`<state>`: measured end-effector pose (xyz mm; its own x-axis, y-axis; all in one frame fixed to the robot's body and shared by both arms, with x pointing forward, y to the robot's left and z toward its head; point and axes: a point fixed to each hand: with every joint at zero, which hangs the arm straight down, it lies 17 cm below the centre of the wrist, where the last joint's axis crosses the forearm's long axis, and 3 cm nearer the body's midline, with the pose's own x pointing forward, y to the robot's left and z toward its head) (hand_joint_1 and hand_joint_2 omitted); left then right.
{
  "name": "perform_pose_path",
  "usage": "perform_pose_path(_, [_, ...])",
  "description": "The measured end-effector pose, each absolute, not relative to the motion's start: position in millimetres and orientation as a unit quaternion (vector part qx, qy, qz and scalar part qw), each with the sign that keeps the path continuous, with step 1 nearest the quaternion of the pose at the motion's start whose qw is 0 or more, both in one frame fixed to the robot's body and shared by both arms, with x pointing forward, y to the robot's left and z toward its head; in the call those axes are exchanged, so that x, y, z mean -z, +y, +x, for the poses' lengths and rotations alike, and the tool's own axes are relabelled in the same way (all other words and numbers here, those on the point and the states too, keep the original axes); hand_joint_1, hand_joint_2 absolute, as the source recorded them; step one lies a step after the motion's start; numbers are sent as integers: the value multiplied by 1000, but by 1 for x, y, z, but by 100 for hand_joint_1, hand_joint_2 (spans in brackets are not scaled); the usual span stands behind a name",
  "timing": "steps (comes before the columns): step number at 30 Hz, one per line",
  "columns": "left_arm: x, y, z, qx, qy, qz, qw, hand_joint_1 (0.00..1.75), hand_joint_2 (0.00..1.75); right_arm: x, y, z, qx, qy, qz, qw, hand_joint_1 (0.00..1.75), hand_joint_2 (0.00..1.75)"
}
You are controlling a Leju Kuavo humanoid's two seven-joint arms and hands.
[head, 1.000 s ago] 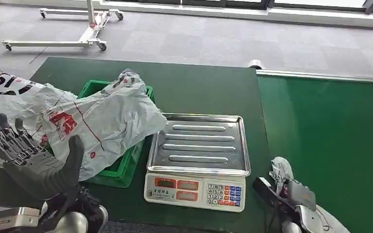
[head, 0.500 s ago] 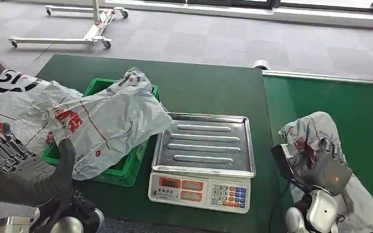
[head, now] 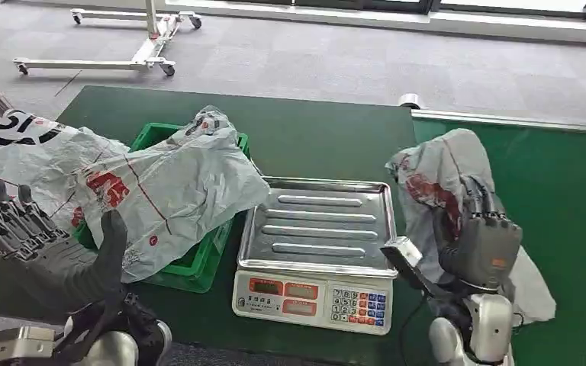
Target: Moved the parcel from conveyor to table for the left to box.
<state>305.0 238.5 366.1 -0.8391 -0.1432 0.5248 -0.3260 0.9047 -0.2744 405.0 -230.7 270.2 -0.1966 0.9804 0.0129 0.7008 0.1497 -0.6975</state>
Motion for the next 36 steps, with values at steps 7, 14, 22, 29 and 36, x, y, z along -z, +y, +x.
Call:
perform_pose_path(7, [-365,230,314,-173,-943,114,259,0,175,-278,-141,400,-324,-764,-522,196,175,175])
perform_pose_path(14, [-361,227,317,-168,-943,115,264,0,175,-283,-131,403,-313,-776,-510,199,175,175])
perform_pose_path(22, [-350,225,312,-159,-939,123,278,0,175,-262,-170,444,-287,-741,-544,269,0,0])
perform_pose_path(29, [-346,224,312,-158,-938,122,284,0,175,-333,-204,418,-227,-740,-602,195,0,175])
perform_pose_path(36, [-340,209,312,-143,-939,112,292,0,175,-469,-281,277,-15,-807,-590,-16,0,175])
